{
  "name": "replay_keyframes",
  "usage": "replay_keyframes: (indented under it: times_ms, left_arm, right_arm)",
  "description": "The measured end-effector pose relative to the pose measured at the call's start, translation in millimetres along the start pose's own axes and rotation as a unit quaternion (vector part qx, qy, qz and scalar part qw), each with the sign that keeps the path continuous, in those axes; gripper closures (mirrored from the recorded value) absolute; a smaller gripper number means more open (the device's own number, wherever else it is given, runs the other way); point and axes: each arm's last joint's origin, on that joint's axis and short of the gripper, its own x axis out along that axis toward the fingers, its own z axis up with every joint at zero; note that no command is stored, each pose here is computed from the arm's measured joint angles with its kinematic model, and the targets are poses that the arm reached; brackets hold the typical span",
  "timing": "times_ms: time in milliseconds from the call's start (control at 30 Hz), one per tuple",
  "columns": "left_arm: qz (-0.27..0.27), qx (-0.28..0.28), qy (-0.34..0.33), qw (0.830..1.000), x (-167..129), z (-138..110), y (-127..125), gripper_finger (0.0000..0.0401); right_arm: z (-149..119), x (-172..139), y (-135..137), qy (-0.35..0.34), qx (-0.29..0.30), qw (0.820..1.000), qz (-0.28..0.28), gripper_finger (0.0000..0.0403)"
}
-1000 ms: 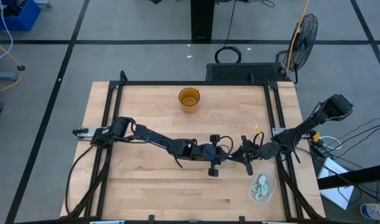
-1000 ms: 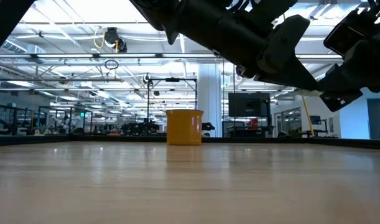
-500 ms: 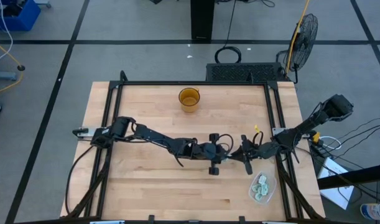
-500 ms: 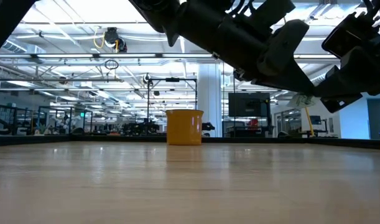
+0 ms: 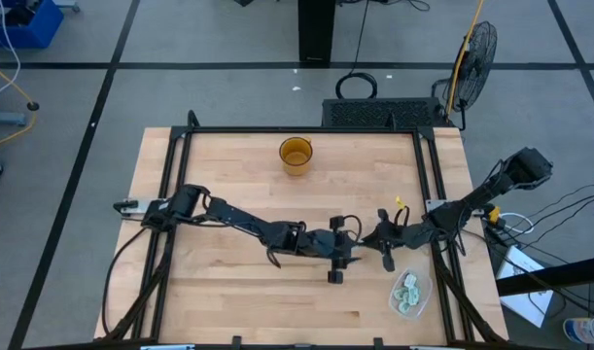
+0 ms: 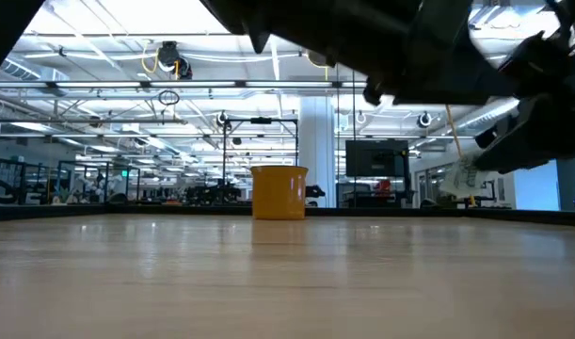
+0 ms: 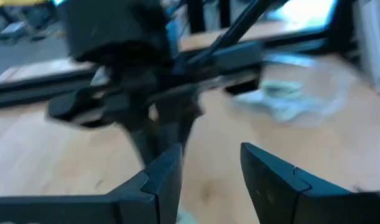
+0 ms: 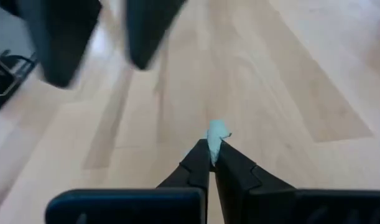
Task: Pick and place Stevia / Truvia into bins
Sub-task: Put the stevia packet into the transparent bin
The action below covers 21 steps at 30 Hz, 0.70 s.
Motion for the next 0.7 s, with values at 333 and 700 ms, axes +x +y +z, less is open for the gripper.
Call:
replay_keyframes:
  times_ms: [333, 700]
  left_arm:
    - [-0.016, 0.030, -0.039, 0.999, -19.3, 25.5, -19.7, 0.0231]
    - [-0.013, 0.022, -0.020, 0.999, -21.1, 22.8, -24.8, 0.0231]
  right_arm:
    - [7.3, -7.6, 14.6, 0.033, 0.081, 0.978, 0.189, 0.0398]
    - [14.2, -56.5, 83.2, 0.204, 0.178, 0.846, 0.459, 0.0399]
